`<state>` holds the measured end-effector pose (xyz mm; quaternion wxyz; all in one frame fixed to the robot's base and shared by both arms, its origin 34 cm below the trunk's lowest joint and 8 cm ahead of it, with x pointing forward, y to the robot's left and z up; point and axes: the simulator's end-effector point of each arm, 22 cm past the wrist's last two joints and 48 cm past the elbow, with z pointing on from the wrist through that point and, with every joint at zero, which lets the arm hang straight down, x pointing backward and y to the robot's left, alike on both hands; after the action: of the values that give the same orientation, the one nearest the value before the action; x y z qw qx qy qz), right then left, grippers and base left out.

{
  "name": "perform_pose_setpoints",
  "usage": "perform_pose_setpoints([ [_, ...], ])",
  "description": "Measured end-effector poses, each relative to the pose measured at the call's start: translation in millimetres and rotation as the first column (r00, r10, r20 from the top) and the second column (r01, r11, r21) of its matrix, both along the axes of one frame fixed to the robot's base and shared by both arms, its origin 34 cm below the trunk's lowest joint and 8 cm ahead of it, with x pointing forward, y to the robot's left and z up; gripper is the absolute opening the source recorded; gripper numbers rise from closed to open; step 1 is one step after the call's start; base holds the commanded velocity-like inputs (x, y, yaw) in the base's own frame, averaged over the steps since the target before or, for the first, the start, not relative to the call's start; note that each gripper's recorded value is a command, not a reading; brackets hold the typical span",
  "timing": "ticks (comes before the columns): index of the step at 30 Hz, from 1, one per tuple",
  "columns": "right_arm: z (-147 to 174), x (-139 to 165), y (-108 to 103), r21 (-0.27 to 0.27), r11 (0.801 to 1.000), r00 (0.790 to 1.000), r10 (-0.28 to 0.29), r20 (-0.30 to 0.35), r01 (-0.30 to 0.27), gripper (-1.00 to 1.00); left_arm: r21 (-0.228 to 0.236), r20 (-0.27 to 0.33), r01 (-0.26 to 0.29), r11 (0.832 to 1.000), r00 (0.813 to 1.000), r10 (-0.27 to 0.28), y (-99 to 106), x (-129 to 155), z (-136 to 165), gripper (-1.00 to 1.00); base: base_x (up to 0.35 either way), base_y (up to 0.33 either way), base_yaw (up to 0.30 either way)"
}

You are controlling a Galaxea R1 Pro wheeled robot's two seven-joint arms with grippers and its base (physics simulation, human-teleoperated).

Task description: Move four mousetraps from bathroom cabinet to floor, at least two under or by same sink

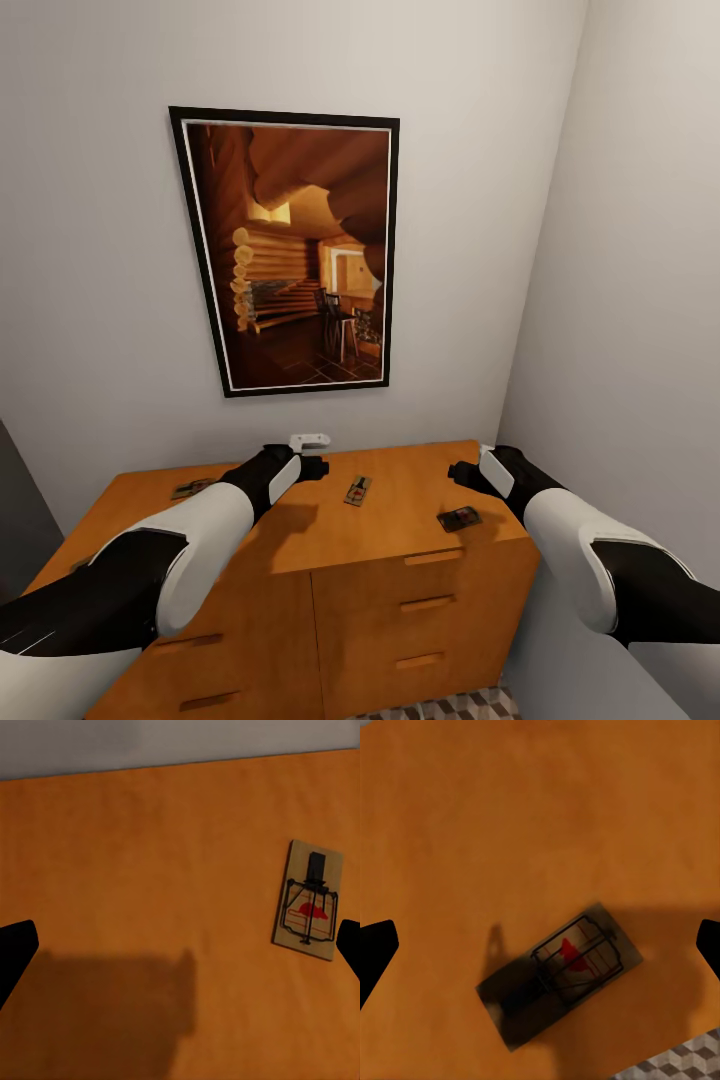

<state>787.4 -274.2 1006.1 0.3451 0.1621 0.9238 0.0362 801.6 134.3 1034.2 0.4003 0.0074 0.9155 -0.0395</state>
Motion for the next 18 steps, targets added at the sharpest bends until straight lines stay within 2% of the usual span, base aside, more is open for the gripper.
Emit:
perform_pose_setpoints([
  [18, -0.1, -0.1, -0.1, 0.000, 1.000, 1.000, -0.001, 0.000, 0.001, 1.00, 0.001, -0.001, 0.001, 1.000, 1.000, -0.001, 0.0, -0.1, 0.0, 1.00, 0.000, 0.000, 0.000],
])
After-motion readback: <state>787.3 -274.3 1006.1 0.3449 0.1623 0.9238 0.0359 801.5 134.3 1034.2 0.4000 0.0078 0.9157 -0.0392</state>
